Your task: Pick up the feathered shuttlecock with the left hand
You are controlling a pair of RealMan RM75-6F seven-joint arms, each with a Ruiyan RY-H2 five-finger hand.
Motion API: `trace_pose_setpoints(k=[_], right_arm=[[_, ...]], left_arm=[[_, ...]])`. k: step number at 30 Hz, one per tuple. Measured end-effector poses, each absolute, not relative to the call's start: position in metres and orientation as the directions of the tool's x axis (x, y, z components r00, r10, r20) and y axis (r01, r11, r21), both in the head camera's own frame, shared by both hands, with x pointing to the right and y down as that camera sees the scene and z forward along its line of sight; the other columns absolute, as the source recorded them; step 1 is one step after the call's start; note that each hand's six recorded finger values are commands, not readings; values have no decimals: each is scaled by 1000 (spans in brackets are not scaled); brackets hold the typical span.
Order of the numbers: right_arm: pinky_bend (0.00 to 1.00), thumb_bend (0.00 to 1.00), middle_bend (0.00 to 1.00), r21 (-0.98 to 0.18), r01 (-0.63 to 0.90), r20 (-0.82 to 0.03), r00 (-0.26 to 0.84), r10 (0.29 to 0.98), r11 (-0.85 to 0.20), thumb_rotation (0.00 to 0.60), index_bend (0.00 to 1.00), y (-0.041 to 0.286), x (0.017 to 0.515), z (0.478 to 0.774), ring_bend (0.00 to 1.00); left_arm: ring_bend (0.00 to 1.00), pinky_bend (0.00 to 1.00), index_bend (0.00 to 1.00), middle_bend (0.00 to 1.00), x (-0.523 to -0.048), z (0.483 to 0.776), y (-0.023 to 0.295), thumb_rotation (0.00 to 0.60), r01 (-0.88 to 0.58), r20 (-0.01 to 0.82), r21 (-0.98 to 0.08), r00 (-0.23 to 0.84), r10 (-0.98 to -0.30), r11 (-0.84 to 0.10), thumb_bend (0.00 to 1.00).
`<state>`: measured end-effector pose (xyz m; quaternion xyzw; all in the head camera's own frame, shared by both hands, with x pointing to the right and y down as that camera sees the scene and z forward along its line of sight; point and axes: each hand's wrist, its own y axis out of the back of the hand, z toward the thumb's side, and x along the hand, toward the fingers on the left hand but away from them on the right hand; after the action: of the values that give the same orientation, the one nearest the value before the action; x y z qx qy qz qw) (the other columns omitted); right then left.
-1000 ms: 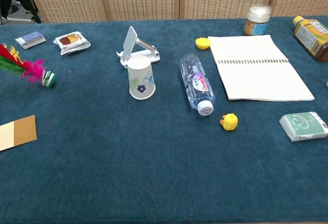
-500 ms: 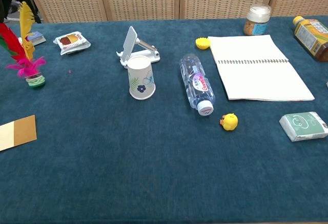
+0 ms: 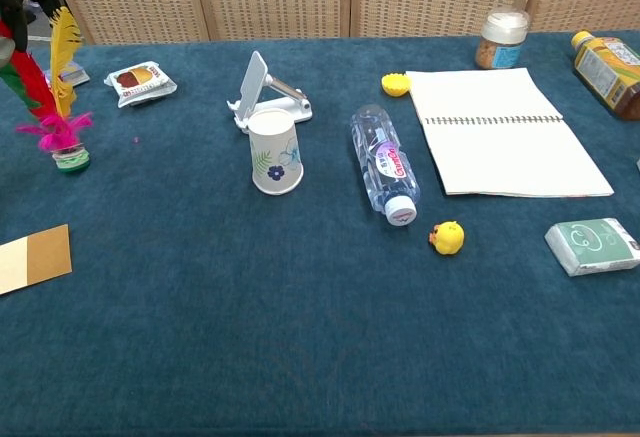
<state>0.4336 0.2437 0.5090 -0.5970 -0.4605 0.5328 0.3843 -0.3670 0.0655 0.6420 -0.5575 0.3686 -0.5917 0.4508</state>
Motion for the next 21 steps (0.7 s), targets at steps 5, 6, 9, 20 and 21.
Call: trace_pose_setpoints(k=[5,6,9,20,21], right_arm=[[0,0,0,-950,142,-280,12,960,-278,600,0,244,433,508,0],[0,0,0,-950,142,-278,13,960,-277,600,0,244,432,508,0],[0,0,0,-951,143,-275,17,961,-274,600,0,245,431,507,0],[0,0,0,-954,146,-261,29,965,-262,600,0,248,427,502,0],[0,0,0,-954,146,-261,29,965,-262,600,0,248,427,502,0]], left_arm=[[0,0,542,0,-365,635,67,600,115,315,-944,40,-948,-308,481],[0,0,517,0,-364,633,67,600,114,312,-945,42,-949,-306,478],[0,0,473,0,-364,629,69,600,114,307,-947,44,-951,-300,470],[0,0,236,0,-363,611,70,600,97,273,-959,52,-961,-267,438],[0,0,203,0,-363,608,70,600,91,266,-961,55,-962,-261,428]])
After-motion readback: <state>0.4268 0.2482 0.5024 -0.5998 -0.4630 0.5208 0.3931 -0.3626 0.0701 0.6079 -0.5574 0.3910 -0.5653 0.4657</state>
